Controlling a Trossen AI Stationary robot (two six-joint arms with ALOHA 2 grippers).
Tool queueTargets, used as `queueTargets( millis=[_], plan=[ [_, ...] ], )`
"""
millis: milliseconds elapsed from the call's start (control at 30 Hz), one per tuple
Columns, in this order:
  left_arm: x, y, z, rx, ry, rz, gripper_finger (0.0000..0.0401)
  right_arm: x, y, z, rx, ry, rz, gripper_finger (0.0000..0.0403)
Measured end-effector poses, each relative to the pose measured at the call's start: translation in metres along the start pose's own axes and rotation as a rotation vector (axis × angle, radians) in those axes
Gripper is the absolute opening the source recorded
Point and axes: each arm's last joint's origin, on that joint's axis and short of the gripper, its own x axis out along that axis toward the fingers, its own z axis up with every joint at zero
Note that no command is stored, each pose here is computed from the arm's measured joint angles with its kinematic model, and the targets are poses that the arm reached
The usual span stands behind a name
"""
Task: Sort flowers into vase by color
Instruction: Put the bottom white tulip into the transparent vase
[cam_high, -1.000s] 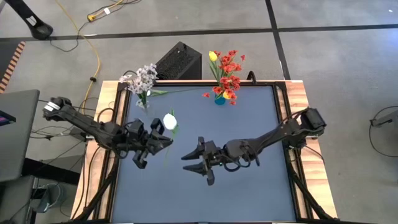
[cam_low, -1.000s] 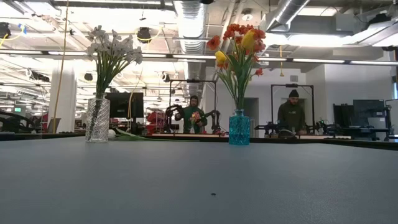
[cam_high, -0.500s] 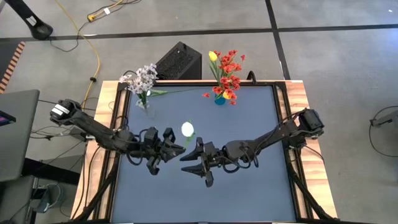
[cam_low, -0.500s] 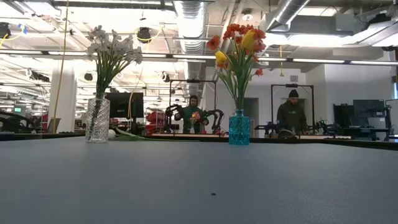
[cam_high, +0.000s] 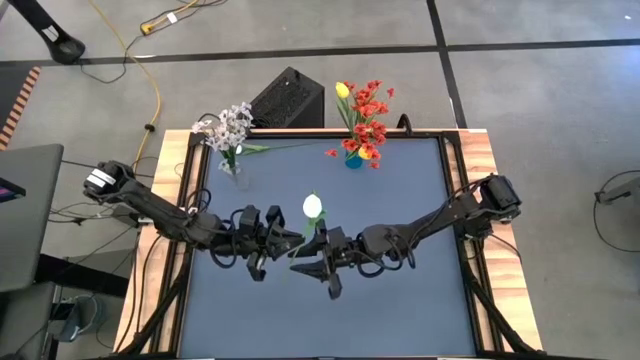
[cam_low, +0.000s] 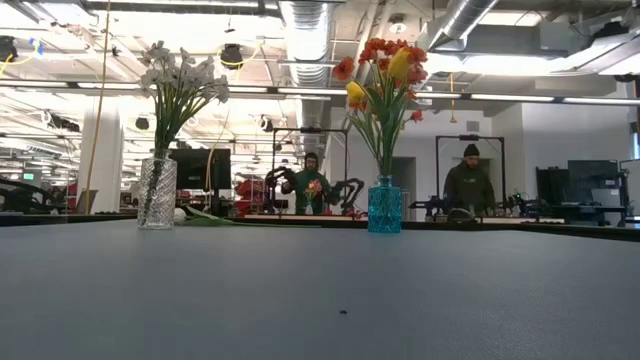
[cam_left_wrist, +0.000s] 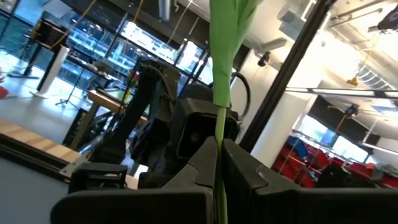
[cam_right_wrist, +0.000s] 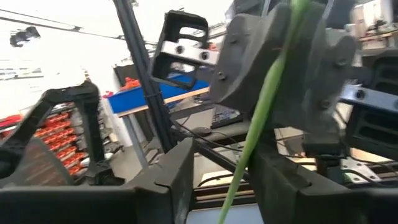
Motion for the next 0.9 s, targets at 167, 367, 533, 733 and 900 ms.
queueTargets(
  millis=[167, 367, 533, 733, 900],
  plan=[
    [0.0, 0.0, 0.0, 0.006, -0.006, 0.011, 0.0, 0.0, -0.001, 0.0, -0.001, -0.005, -0.028, 0.0107],
    [0.0, 0.0, -0.001, -0.023, 0.012, -0.018, 0.001, 0.0, -0.001, -0.001, 0.044, 0.001, -0.027, 0.0024],
    [0.001, 0.001, -0.001, -0.06, 0.048, -0.084, 0.0056, 0.0, -0.004, -0.004, 0.152, 0.058, -0.012, 0.0024],
    [0.003, 0.007, -0.003, -0.059, 0.131, -0.129, 0.0112, 0.0, -0.006, -0.006, 0.216, 0.094, -0.018, 0.0024],
    [0.0, 0.01, -0.001, -0.068, 0.211, -0.145, 0.0128, -0.007, -0.003, 0.002, 0.261, 0.168, -0.049, 0.0024]
  ],
)
